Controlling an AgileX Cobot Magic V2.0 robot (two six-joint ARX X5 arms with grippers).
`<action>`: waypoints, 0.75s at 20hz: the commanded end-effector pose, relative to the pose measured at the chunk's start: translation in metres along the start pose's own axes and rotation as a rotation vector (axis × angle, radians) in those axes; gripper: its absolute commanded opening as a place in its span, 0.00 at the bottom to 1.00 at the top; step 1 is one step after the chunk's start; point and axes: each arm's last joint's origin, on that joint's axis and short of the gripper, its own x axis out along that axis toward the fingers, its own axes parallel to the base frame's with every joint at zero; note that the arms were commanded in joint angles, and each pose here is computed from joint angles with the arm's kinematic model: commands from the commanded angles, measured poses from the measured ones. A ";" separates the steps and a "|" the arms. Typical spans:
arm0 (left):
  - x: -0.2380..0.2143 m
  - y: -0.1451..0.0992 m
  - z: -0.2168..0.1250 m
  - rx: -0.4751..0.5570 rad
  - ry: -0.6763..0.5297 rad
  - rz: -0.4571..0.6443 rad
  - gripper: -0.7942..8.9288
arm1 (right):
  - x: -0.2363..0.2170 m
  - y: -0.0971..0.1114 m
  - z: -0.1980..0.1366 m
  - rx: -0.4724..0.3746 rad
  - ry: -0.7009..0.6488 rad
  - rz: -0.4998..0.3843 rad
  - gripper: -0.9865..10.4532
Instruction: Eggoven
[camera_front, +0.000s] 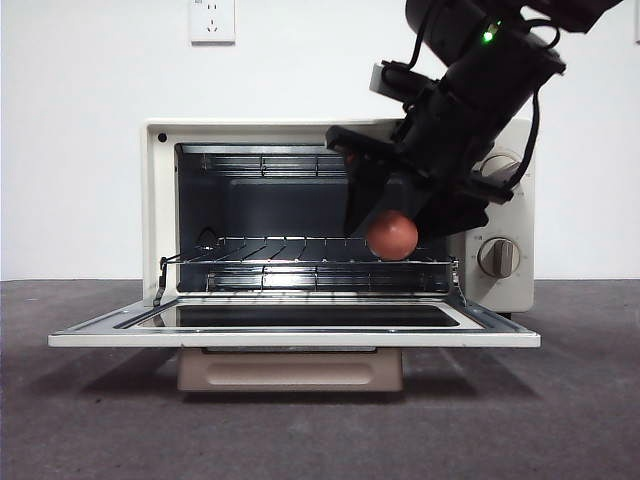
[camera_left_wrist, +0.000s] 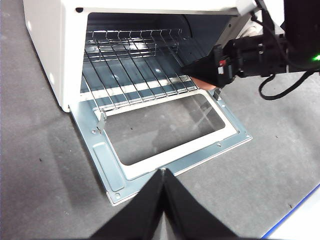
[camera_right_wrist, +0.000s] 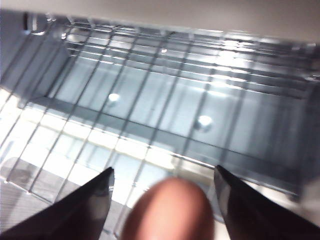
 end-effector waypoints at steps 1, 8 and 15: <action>0.000 0.000 0.002 0.007 -0.012 -0.004 0.09 | -0.008 0.005 0.008 -0.001 -0.046 0.015 0.37; 0.002 0.000 0.003 0.007 -0.010 -0.004 0.09 | -0.046 0.016 0.015 -0.012 -0.061 0.042 0.37; 0.050 0.026 0.002 -0.052 0.043 0.004 0.09 | -0.135 0.046 0.011 -0.095 -0.107 0.162 0.37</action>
